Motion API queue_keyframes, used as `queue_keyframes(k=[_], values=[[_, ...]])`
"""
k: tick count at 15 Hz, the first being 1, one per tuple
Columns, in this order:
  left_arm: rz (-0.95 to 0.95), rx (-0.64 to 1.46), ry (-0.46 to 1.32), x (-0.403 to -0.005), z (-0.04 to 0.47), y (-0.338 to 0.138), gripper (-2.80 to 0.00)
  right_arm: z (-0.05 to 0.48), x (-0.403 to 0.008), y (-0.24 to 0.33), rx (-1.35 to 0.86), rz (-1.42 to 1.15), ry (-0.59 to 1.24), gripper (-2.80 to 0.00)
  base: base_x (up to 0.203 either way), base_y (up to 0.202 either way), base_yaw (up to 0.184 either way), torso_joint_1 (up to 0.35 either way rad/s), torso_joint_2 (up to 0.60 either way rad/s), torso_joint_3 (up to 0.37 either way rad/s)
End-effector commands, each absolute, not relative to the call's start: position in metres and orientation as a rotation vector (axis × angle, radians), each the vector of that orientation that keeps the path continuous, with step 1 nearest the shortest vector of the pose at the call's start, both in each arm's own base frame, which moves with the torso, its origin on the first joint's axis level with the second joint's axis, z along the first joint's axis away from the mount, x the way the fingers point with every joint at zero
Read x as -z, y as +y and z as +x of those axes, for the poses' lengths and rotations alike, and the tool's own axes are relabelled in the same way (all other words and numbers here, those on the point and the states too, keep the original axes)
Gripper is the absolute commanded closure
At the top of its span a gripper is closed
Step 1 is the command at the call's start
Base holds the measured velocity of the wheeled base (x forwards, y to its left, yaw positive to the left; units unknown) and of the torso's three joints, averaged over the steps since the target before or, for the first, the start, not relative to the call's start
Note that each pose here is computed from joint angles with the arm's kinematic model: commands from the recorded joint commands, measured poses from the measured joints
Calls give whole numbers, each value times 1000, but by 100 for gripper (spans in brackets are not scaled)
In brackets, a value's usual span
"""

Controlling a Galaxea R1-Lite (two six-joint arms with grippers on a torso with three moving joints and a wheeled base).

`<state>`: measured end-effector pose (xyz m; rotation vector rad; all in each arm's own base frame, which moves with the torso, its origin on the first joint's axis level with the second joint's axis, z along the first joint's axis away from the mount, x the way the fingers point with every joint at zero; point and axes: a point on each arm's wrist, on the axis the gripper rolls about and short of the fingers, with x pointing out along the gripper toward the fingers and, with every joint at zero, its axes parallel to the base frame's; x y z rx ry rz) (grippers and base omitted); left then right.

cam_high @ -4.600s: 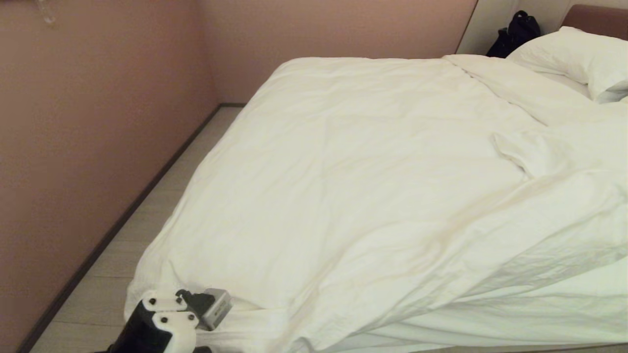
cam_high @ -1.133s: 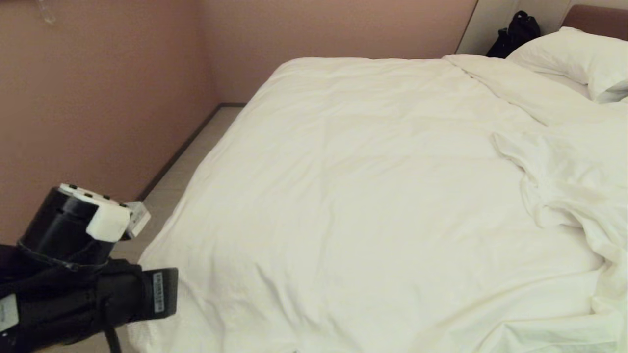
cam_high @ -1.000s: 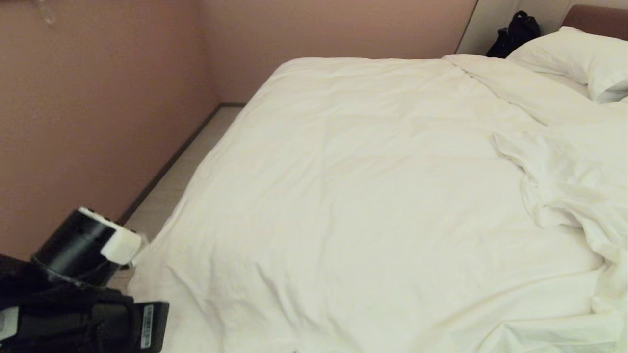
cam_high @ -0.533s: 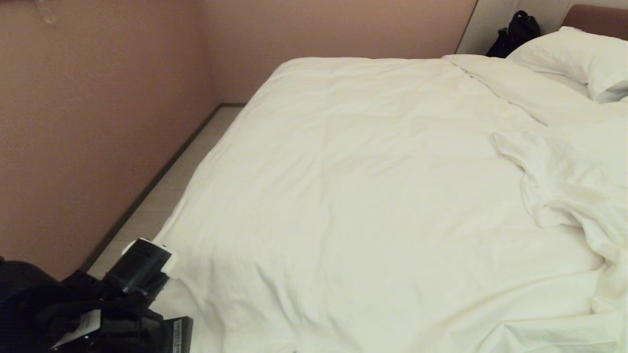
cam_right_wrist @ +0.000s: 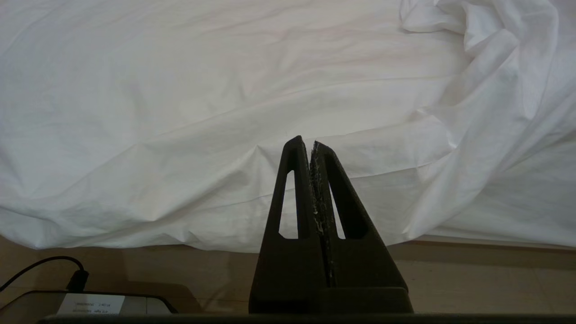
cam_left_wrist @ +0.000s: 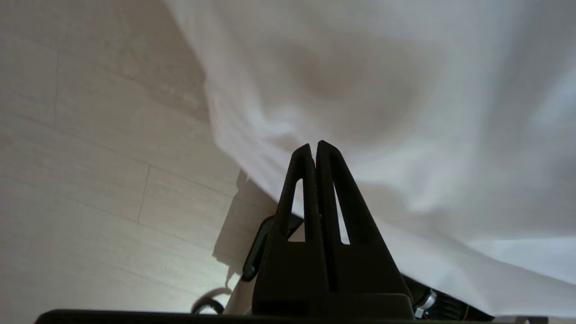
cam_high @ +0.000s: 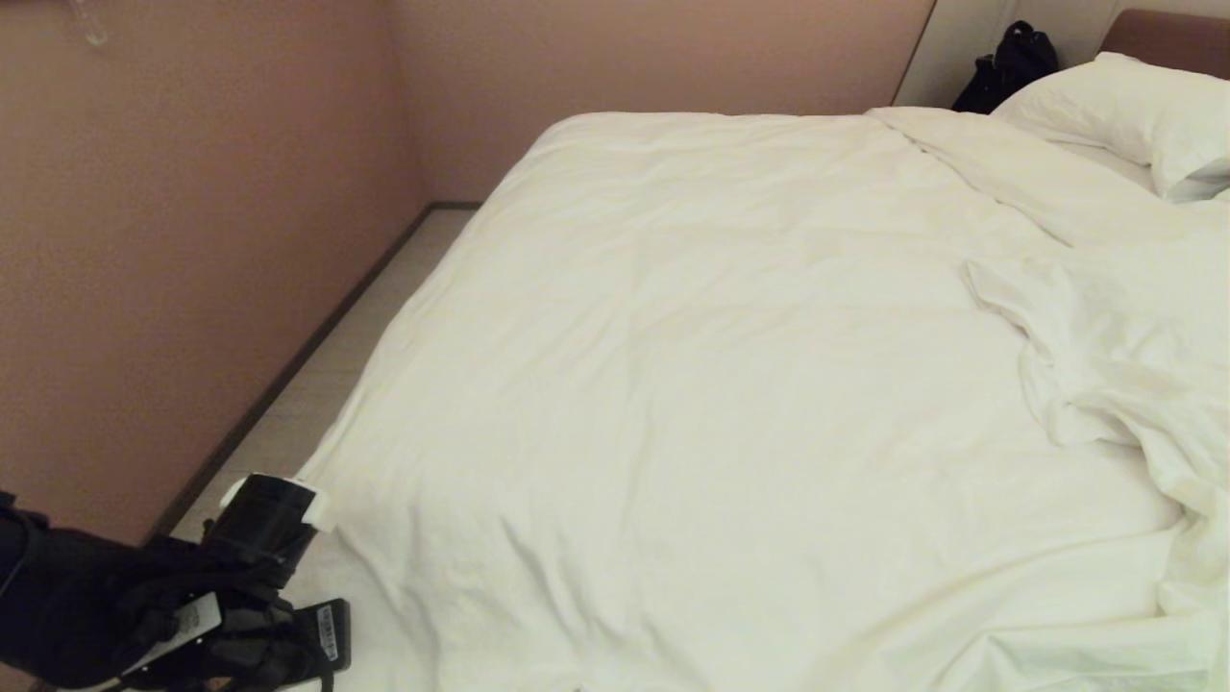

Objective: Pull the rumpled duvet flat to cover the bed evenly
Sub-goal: Flatten the corners of the folded blanket

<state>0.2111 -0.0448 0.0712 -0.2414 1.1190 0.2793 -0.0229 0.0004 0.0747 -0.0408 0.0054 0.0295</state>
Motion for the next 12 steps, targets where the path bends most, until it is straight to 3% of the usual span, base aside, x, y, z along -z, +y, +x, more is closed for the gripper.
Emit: queue_keyframes(k=[1, 12], values=[[-255, -322, 1147, -55, 207, -38, 0, -23, -75, 0, -29, -41, 7, 0, 0, 0, 0, 0, 0, 0], [-319, -279, 998, -20, 219, -38, 0, -23, -75, 0, -30, -41, 7, 0, 0, 0, 0, 0, 0, 0]])
